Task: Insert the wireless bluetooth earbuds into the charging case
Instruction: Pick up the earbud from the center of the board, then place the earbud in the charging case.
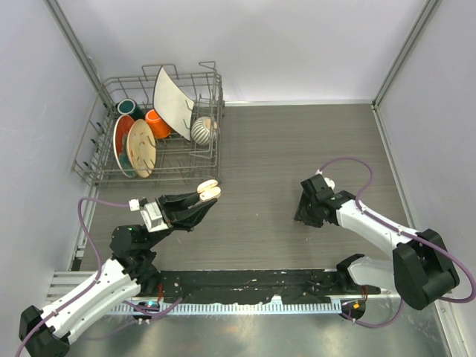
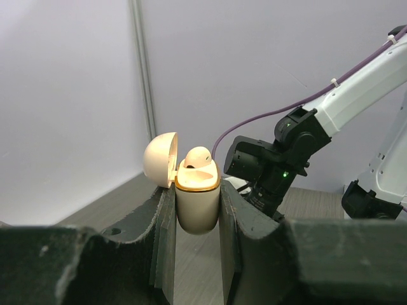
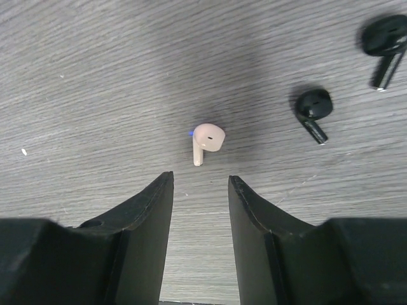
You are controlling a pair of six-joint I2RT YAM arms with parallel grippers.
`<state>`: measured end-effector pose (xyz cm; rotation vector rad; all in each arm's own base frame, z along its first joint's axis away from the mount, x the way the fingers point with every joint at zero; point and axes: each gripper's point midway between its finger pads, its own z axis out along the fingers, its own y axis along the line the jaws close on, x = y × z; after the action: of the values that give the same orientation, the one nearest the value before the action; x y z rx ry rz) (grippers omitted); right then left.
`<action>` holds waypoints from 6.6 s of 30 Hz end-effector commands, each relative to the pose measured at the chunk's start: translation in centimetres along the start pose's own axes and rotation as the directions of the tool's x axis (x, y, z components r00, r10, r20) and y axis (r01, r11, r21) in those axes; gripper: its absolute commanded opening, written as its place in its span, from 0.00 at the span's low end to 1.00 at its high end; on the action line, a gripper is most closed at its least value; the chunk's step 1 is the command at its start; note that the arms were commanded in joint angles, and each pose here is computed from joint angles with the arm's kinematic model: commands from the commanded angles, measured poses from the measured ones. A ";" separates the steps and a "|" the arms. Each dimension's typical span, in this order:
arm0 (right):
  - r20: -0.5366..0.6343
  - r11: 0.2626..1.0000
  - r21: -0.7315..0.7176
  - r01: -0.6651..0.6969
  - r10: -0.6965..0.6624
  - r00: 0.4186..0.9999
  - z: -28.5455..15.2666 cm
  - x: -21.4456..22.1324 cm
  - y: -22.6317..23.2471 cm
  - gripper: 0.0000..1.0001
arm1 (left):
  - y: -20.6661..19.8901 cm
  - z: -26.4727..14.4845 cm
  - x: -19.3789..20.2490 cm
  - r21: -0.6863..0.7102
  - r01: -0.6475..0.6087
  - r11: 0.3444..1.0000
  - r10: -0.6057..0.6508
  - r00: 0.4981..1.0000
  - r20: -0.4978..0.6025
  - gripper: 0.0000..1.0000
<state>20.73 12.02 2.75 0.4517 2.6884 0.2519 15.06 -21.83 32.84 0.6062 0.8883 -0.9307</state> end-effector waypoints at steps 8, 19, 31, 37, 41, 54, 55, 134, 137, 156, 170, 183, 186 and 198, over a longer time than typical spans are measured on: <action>0.123 0.999 0.054 -0.006 0.000 0.992 -0.5 -3.6 0.5 0.47 | 0.2 0.4 -1.4 -0.010 -0.005 1.000 0.005 0.999 0.042 0.00; 0.099 0.997 0.076 -0.026 0.018 0.995 0.9 -3.8 0.9 0.47 | 0.4 0.2 -1.4 -0.021 -0.006 1.000 0.007 0.999 0.043 0.00; 0.078 0.995 0.086 -0.053 0.047 0.996 1.7 -3.1 0.7 0.41 | 0.4 0.3 -1.4 -0.023 -0.010 1.000 0.010 0.999 0.040 0.00; 0.079 0.994 0.094 -0.048 0.041 0.996 1.8 -3.2 0.7 0.40 | 0.4 0.3 -1.4 -0.022 -0.010 1.000 0.011 0.999 0.038 0.00; 0.072 0.995 0.094 -0.036 0.029 0.997 1.9 -3.0 0.7 0.40 | 0.4 0.3 -1.4 -0.022 -0.011 1.000 0.012 0.999 0.039 0.00; 0.044 0.983 0.160 0.087 -0.095 0.995 1.9 -2.8 -0.8 0.40 | 0.4 0.4 -0.9 -0.020 -0.005 1.000 0.006 1.000 0.025 0.00; 0.043 0.982 0.164 0.097 -0.106 0.993 2.0 -2.8 -0.9 0.40 | 0.4 0.4 -1.0 -0.020 -0.006 1.000 0.007 1.000 0.028 0.00; 0.770 0.778 -0.515 0.361 0.235 0.593 -28.1 -12.5 16.3 0.01 | 2.8 0.1 -0.3 -0.164 0.076 0.983 -0.067 0.996 0.058 0.00; 0.778 0.719 -0.558 0.415 0.279 0.563 -30.8 -12.5 18.3 0.01 | 2.8 0.2 -0.1 -0.165 0.078 0.983 -0.070 0.996 0.055 0.00; 0.828 0.544 -0.551 0.633 0.257 0.499 -34.9 -3.5 28.1 0.01 | 2.8 0.6 0.7 -0.156 0.093 0.983 -0.085 0.995 0.057 0.00; 0.804 0.496 -0.582 0.644 0.230 0.549 -34.1 -1.3 31.3 0.01 | 1.6 0.6 0.3 -0.089 0.088 0.992 -0.082 0.995 0.061 0.00; 0.815 0.516 -0.552 0.655 0.170 0.554 -31.9 -0.2 31.9 0.01 | 1.4 0.9 -0.1 -0.076 0.089 0.993 -0.083 0.994 0.071 0.00; 0.818 0.526 -0.544 0.653 0.159 0.553 -31.2 -0.1 31.7 0.01 | 1.4 0.9 -0.2 -0.074 0.086 0.994 -0.081 0.994 0.073 0.00; 0.830 0.554 -0.506 0.661 0.104 0.548 -29.0 0.6 31.7 0.01 | 1.0 1.0 -1.0 -0.050 0.078 0.996 -0.072 0.993 0.097 0.00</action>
<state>16.64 38.65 36.32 -0.2645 1.4389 0.8662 17.00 -22.31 31.71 0.4923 0.9578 -0.9829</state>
